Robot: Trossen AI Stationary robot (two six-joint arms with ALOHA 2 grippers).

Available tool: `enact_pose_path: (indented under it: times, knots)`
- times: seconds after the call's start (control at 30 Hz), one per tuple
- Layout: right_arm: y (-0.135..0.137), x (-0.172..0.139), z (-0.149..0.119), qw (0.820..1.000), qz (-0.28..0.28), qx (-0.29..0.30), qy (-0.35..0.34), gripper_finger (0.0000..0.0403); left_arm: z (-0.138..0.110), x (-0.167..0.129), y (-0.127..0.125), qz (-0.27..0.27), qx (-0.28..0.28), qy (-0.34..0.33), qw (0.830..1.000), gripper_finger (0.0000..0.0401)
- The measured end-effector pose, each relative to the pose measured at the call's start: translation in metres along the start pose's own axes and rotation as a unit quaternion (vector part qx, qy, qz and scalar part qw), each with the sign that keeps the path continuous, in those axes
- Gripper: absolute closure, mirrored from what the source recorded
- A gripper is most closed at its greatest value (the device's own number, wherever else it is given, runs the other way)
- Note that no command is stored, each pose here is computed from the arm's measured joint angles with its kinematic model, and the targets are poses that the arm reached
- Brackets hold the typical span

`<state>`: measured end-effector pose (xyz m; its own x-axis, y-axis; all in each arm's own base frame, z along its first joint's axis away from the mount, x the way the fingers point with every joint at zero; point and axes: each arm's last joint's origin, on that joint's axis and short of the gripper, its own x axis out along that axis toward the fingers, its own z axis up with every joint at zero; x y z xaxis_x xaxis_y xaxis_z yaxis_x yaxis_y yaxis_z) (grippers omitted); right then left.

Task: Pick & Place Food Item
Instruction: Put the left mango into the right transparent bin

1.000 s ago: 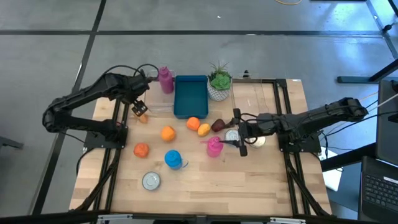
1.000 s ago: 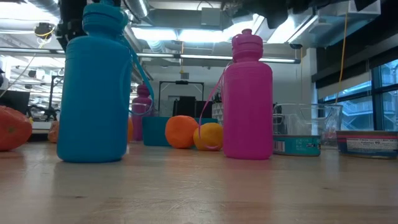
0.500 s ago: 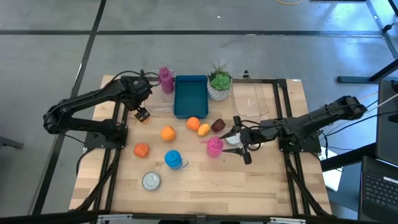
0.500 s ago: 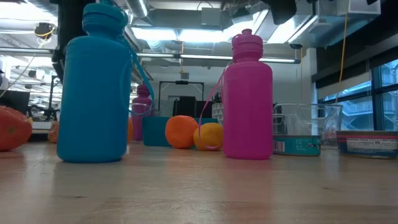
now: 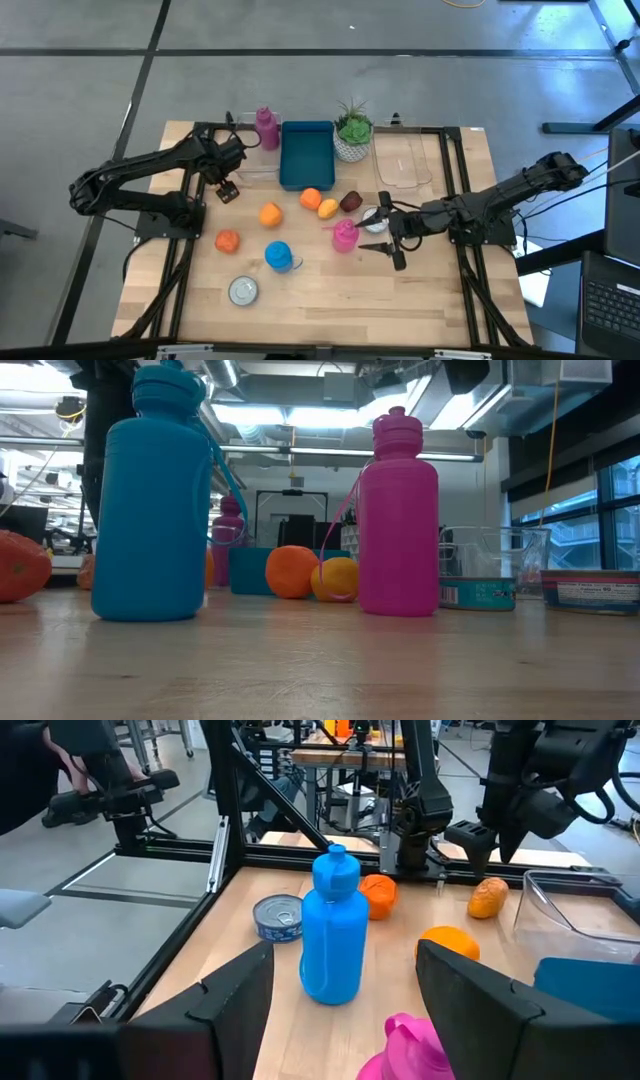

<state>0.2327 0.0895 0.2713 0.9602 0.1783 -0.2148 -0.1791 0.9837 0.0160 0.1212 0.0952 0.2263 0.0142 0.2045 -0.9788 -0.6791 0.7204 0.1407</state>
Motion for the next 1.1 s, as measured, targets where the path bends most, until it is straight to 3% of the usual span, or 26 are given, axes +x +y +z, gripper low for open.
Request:
enact_pose_path:
  times: [0.2,0.47,0.77,0.93,1.1]
  knots:
    - [0.0,0.0,0.001,1.0,0.001,0.006,-0.007,0.016,0.001,-0.001,0.0,-0.001,0.011,-0.004,1.0,0.0109]
    - [0.001,0.0,0.003,1.0,0.011,0.005,-0.015,0.016,0.006,-0.01,0.002,0.021,0.1,-0.021,0.995,0.0109]
    - [-0.001,0.0,0.005,0.996,0.013,-0.085,-0.025,0.016,-0.002,-0.011,0.003,0.022,0.193,0.022,0.981,0.0109]
    - [-0.007,0.0,0.01,0.992,-0.002,-0.119,-0.046,0.016,0.001,-0.01,0.0,-0.017,0.207,0.002,0.978,0.0109]
    - [-0.017,0.001,0.01,0.99,-0.024,-0.133,-0.043,0.016,0.004,-0.002,-0.001,-0.015,0.231,-0.024,0.973,0.0109]
